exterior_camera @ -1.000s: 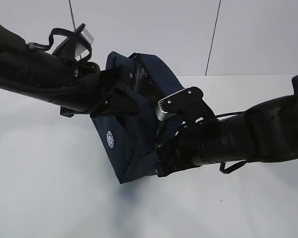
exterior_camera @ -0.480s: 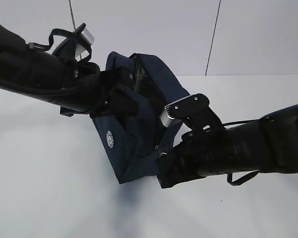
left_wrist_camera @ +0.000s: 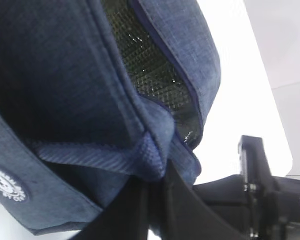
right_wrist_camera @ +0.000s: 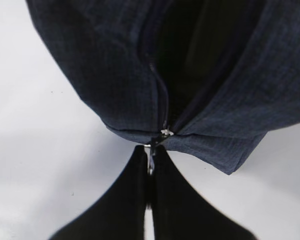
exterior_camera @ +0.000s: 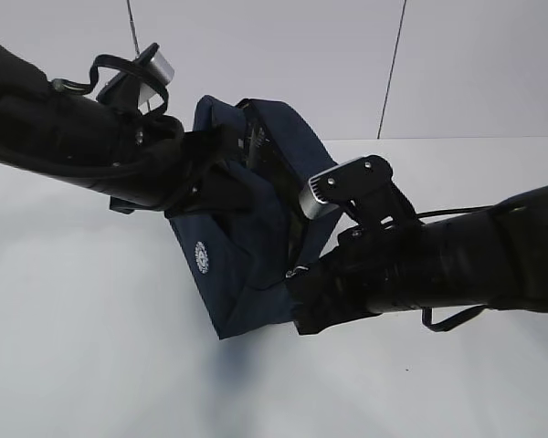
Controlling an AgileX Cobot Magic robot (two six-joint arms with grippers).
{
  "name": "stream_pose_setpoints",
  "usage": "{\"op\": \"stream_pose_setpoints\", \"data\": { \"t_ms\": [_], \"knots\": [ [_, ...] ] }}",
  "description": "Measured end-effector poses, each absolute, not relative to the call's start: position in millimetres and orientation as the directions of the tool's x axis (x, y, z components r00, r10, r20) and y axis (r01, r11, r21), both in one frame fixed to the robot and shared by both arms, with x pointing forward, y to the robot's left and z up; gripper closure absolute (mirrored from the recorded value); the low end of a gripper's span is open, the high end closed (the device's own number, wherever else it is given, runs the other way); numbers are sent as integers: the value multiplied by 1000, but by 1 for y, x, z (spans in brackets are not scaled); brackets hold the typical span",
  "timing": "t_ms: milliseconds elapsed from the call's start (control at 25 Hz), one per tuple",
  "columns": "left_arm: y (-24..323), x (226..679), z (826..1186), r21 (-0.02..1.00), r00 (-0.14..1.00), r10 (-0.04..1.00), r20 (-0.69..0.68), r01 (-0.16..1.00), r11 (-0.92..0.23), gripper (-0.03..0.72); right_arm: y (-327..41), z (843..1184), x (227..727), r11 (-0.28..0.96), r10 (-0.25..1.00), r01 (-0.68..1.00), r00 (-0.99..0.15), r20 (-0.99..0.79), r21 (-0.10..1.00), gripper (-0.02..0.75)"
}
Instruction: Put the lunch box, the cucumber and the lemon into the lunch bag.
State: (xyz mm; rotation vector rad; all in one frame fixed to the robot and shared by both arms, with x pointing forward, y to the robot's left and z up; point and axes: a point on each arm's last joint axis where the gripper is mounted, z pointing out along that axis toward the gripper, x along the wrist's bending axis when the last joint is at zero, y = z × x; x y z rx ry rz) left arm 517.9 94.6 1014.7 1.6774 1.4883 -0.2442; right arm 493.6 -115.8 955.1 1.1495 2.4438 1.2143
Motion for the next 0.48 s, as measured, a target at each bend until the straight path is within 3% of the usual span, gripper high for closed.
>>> {"op": "stream_pose_setpoints", "data": {
  "t_ms": [480],
  "knots": [
    [96,518,1013,486,307,737,-603,874,33,692,-117,962,492,358,709,548,-687,162,756,730]
  ]
}}
